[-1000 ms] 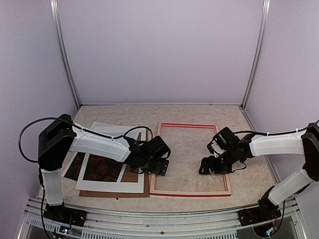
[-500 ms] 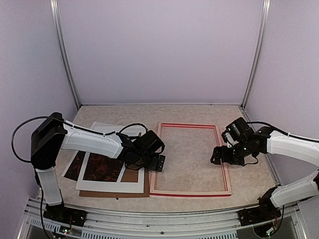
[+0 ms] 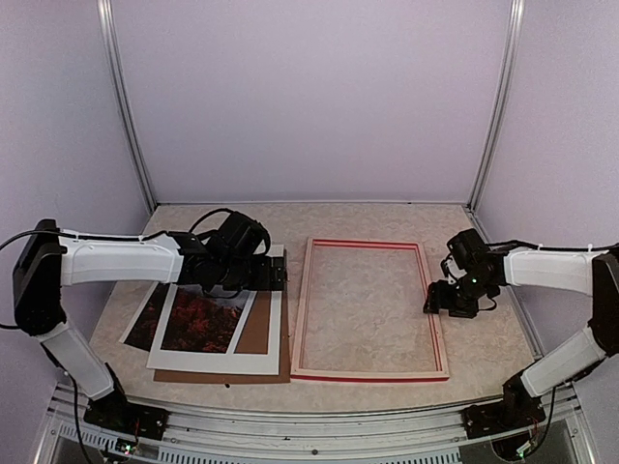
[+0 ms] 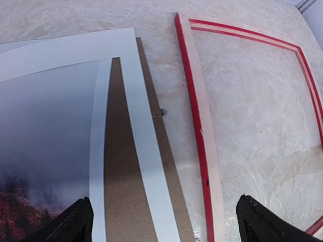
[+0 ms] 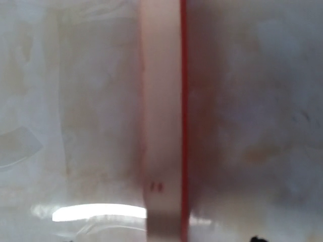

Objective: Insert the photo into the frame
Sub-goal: Move the frame body to the center of the board, then pick up the mat board from the photo.

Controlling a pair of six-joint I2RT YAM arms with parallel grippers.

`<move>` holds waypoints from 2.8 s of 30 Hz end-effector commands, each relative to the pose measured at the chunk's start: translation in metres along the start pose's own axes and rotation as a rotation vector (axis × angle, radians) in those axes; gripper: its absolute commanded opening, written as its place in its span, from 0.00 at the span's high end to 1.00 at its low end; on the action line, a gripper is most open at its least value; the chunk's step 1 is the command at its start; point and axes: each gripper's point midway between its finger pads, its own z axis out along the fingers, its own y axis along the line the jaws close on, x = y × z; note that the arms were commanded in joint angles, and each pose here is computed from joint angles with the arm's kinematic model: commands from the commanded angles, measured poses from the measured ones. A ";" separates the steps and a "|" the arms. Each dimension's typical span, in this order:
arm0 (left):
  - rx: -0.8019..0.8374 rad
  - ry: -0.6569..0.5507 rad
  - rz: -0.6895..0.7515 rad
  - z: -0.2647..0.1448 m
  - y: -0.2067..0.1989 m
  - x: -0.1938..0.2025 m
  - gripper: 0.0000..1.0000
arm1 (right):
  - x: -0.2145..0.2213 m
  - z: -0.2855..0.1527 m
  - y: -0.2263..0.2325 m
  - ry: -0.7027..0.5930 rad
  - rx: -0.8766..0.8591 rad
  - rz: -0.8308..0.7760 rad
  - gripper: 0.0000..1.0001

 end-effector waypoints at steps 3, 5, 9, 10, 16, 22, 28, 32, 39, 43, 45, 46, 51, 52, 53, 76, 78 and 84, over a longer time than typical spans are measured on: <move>-0.088 -0.029 -0.035 -0.006 0.042 -0.012 0.02 | -0.030 0.017 0.004 -0.041 -0.051 -0.025 0.32; -0.107 -0.040 -0.044 -0.010 0.051 -0.016 0.02 | -0.034 0.021 0.000 -0.039 -0.051 -0.019 0.36; -0.168 -0.049 -0.064 -0.015 0.077 -0.022 0.02 | -0.042 0.026 -0.011 -0.045 -0.041 -0.004 0.48; -0.185 -0.046 -0.070 -0.015 0.084 -0.022 0.02 | -0.044 0.026 -0.014 -0.047 -0.037 0.003 0.50; -0.250 -0.039 -0.123 -0.019 0.123 -0.028 0.02 | -0.060 0.025 -0.043 -0.067 -0.003 0.048 0.58; -0.292 -0.025 -0.161 -0.021 0.152 -0.024 0.02 | -0.077 0.018 -0.064 -0.102 0.032 0.082 0.60; -0.321 0.045 -0.210 -0.018 0.185 -0.008 0.01 | -0.110 -0.014 -0.041 -0.219 -0.017 0.025 0.34; -0.323 0.086 -0.254 -0.016 0.203 0.001 0.01 | -0.119 -0.033 0.004 -0.264 -0.070 -0.057 0.24; -0.317 0.128 -0.349 -0.011 0.225 0.016 0.01 | -0.100 -0.040 0.141 -0.240 -0.294 -0.226 0.22; -0.334 0.119 -0.404 -0.016 0.242 0.019 0.01 | -0.078 -0.033 0.225 -0.203 -0.424 -0.325 0.22; -0.341 0.111 -0.433 -0.021 0.252 0.019 0.01 | -0.065 -0.028 0.267 -0.178 -0.486 -0.370 0.23; -0.345 0.111 -0.444 -0.022 0.255 0.020 0.01 | -0.058 -0.022 0.285 -0.159 -0.507 -0.391 0.23; -0.373 0.126 -0.469 -0.027 0.275 0.019 0.04 | -0.028 0.013 0.350 -0.065 -0.551 -0.462 0.25; -0.383 0.136 -0.462 -0.027 0.279 0.018 0.05 | -0.023 0.020 0.360 -0.049 -0.555 -0.473 0.25; -0.392 0.140 -0.449 -0.029 0.282 0.015 0.05 | -0.019 0.028 0.366 -0.034 -0.552 -0.475 0.25; -0.278 0.308 -0.415 0.008 0.287 0.042 0.32 | 0.027 0.102 0.384 0.127 -0.550 -0.460 0.32; -0.246 0.309 -0.420 0.008 0.281 0.043 0.36 | 0.029 0.106 0.382 0.136 -0.545 -0.459 0.33; -0.177 0.292 -0.426 0.007 0.269 0.039 0.46 | 0.031 0.111 0.379 0.141 -0.537 -0.449 0.34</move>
